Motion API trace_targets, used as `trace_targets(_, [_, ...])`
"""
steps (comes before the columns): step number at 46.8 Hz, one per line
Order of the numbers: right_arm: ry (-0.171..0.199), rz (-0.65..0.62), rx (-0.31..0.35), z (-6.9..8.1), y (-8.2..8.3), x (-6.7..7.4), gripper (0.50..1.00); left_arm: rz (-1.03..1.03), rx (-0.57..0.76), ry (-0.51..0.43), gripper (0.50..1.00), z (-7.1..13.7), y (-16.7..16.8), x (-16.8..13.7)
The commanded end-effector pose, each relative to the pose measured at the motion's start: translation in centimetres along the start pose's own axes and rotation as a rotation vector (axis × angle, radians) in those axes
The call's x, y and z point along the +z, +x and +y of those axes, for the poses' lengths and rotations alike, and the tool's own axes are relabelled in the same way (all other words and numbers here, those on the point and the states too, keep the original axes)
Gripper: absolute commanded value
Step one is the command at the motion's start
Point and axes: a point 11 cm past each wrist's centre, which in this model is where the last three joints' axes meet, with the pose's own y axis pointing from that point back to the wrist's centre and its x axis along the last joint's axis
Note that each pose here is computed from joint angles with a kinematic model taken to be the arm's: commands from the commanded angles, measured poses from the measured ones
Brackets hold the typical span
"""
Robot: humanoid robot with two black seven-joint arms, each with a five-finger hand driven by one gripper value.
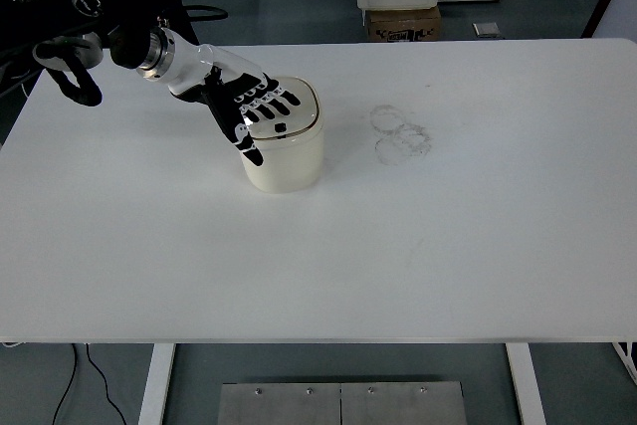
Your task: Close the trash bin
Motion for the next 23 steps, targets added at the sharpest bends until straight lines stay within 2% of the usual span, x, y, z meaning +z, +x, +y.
trace_targets(1, [0.000,0.000,0.001,0.00,0.03,0.01,0.991,-0.005,-0.011,-0.003,1.000,-0.15,-0.35,0.19])
trace_targets(23, [0.000,0.000,0.001,0.00,0.03,0.01,0.991,0.002,-0.018,0.000,1.000,-0.38,-0.59,-0.20])
